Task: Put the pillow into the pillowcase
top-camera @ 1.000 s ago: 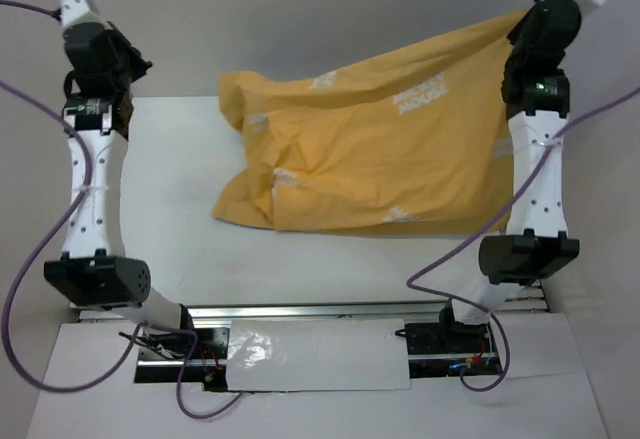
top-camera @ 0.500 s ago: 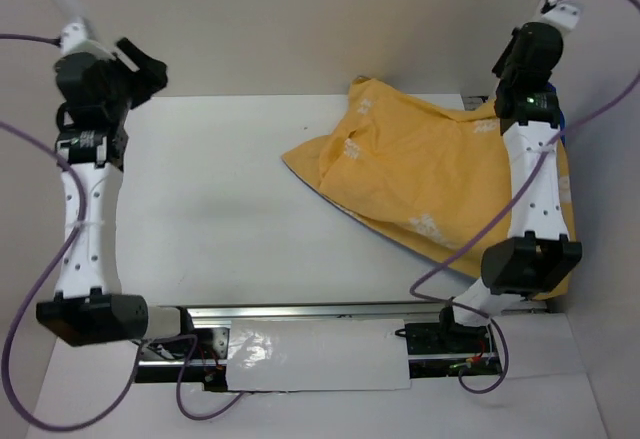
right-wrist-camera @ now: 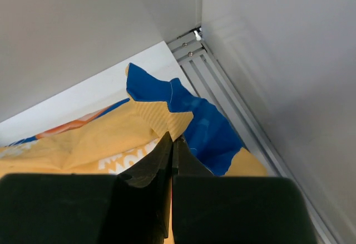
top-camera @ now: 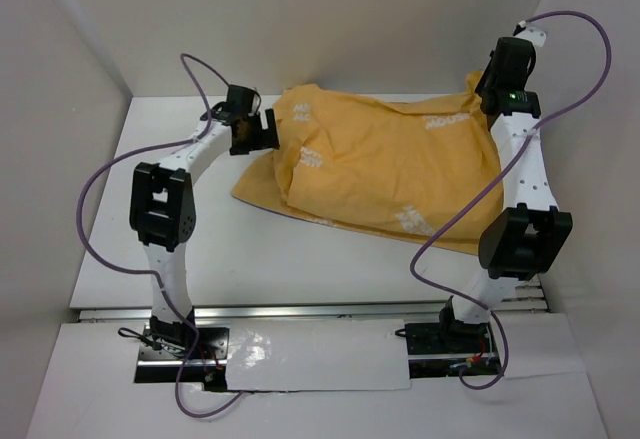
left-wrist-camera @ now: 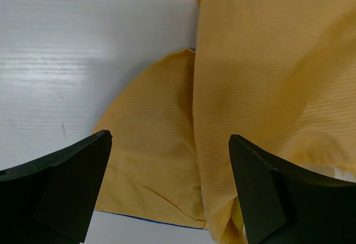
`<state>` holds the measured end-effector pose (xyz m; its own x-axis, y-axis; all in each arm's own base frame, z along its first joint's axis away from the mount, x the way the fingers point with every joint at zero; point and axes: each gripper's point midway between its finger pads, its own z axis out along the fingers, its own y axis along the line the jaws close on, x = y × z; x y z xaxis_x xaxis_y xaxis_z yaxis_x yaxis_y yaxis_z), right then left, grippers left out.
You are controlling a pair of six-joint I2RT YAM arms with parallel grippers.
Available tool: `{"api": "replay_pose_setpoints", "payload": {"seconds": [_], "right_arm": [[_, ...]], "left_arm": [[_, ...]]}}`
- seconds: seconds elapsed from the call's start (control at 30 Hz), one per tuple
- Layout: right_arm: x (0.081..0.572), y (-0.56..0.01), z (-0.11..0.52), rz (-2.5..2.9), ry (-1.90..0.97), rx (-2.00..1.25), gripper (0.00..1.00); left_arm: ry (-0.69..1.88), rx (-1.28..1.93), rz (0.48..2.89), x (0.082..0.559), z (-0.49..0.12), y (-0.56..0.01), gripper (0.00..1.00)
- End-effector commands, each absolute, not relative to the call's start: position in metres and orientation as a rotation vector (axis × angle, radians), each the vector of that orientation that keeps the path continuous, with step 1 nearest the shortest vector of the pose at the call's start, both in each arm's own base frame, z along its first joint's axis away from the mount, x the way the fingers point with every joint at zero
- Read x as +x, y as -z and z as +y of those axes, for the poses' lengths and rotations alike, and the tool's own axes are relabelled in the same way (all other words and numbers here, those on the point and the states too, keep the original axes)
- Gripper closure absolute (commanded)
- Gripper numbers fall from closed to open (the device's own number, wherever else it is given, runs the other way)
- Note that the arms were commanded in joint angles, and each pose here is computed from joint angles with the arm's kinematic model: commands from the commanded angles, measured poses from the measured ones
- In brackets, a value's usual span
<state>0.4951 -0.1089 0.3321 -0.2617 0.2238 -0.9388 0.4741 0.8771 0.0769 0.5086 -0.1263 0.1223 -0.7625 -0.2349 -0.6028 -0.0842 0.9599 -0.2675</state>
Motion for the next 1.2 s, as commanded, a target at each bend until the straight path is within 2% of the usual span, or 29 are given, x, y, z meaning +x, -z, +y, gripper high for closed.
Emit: {"api": "replay_pose_setpoints", "payload": {"seconds": [0.0,0.3,0.47,0.53,0.6,0.67,0.7,0.73,0.8,0.87,0.9,0.93,1.0,1.17], "right_arm": [[0.499,-0.361,-0.105,1.773,0.235,0.509,1.00],[0.511,-0.325,-0.097,1.839,0.194,0.489,1.00],[0.512,-0.313,-0.093,1.865,0.175,0.475,1.00],[0.511,-0.314,-0.089,1.861,0.168,0.466,1.00],[0.511,-0.309,-0.089,1.870,0.170,0.467,1.00],[0.508,-0.310,-0.088,1.870,0.170,0.467,1.00],[0.507,-0.312,-0.088,1.861,0.168,0.466,1.00],[0.507,-0.312,-0.088,1.861,0.168,0.466,1.00],[0.507,-0.312,-0.086,1.863,0.158,0.460,1.00],[0.507,-0.312,-0.086,1.863,0.158,0.459,1.00],[0.507,-0.312,-0.086,1.863,0.158,0.459,1.00],[0.506,-0.307,-0.086,1.874,0.159,0.460,1.00],[0.507,-0.305,-0.085,1.879,0.154,0.444,1.00],[0.513,-0.289,-0.058,1.916,0.046,0.363,1.00]], "left_arm": [[0.211,-0.158,2.442,0.508,-0.135,-0.120,0.01],[0.079,-0.325,2.616,0.444,-0.113,-0.043,0.01],[0.068,-0.363,2.620,0.442,-0.112,-0.030,0.03],[0.063,-0.375,2.635,0.443,-0.112,-0.021,0.10],[0.065,-0.387,2.634,0.446,-0.114,-0.019,0.38],[0.061,-0.388,2.642,0.447,-0.114,-0.017,0.59],[0.051,-0.389,2.660,0.441,-0.112,-0.011,0.96],[0.031,-0.391,2.671,0.436,-0.109,-0.006,1.00],[-0.021,-0.436,2.656,0.426,-0.099,-0.009,1.00],[-0.159,-0.523,2.641,0.398,-0.076,-0.002,1.00],[-0.166,-0.552,2.585,0.392,-0.069,-0.022,1.00],[-0.218,-0.584,2.607,0.366,-0.055,-0.013,1.00],[-0.202,-0.661,2.535,0.353,-0.036,-0.034,1.00],[-0.261,-0.877,2.580,0.292,-0.007,-0.022,1.00]]}}
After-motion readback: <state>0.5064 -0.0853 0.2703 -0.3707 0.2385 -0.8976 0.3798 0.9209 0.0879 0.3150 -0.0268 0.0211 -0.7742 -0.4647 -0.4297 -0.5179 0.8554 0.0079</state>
